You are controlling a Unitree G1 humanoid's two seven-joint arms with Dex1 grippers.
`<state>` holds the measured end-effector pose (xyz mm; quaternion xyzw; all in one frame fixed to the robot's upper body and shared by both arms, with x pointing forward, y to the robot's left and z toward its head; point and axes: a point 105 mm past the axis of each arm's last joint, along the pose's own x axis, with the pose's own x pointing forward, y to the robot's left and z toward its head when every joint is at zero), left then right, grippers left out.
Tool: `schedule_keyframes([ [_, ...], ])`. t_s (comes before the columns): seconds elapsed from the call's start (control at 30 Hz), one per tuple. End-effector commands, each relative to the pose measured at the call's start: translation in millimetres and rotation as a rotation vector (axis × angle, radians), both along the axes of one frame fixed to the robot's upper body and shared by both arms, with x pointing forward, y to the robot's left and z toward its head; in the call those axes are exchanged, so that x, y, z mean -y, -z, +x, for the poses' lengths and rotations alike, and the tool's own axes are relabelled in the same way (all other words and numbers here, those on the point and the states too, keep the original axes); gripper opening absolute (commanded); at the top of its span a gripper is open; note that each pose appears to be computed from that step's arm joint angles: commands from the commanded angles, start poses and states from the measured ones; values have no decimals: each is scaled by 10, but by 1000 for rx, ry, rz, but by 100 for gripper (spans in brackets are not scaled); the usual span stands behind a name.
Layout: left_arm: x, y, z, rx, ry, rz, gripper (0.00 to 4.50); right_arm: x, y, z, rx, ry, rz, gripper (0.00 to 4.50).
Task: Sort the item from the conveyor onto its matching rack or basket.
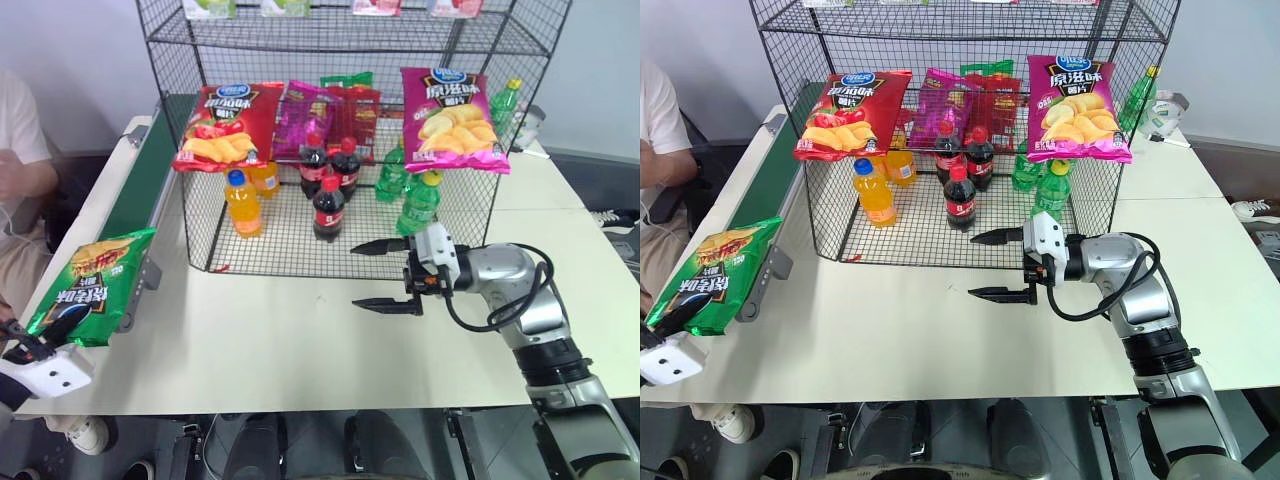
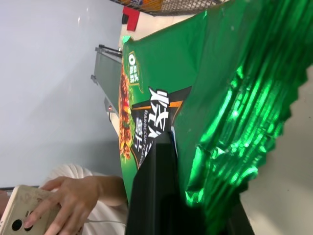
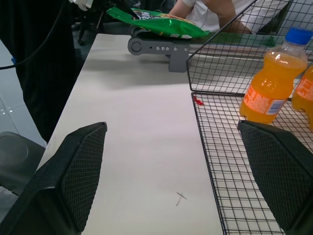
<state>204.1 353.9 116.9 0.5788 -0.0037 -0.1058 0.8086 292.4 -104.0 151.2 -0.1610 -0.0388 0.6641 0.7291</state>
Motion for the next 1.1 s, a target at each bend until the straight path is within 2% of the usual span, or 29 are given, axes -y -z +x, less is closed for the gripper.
schedule_keyframes([
  [0.03,60,-384,19,93,32,-161,12,-8,-94,4,47,3,16,450],
  [0.1,261,-550,24,49,117,-419,12,2,-122,31,41,18,34,450],
  [0.17,467,-641,0,-35,208,-617,12,4,-148,47,33,24,47,450],
  [0.33,932,-791,-187,-304,394,-881,12,15,-195,112,25,39,73,450],
  [0.53,1124,-1137,-252,-386,510,-1067,12,36,-157,129,36,49,70,450],
  [0.7,1310,-1240,-309,-513,607,-1239,12,66,-151,88,-15,56,95,450],
  [0.73,1315,-1248,-303,-518,613,-1256,12,84,-141,64,-50,54,103,450],
  [0.83,1438,-1276,-285,-556,678,-1305,12,189,-239,10,-334,68,260,450],
  [0.9,1520,-1301,-238,-566,723,-1310,12,235,-268,-144,-516,2,309,450],
  [1.0,1627,-1317,-212,-627,781,-1333,12,166,-299,-245,-623,-46,367,450],
  [1.1,1721,-1409,-199,-675,869,-1376,12,69,-336,-182,-636,-41,419,450],
])
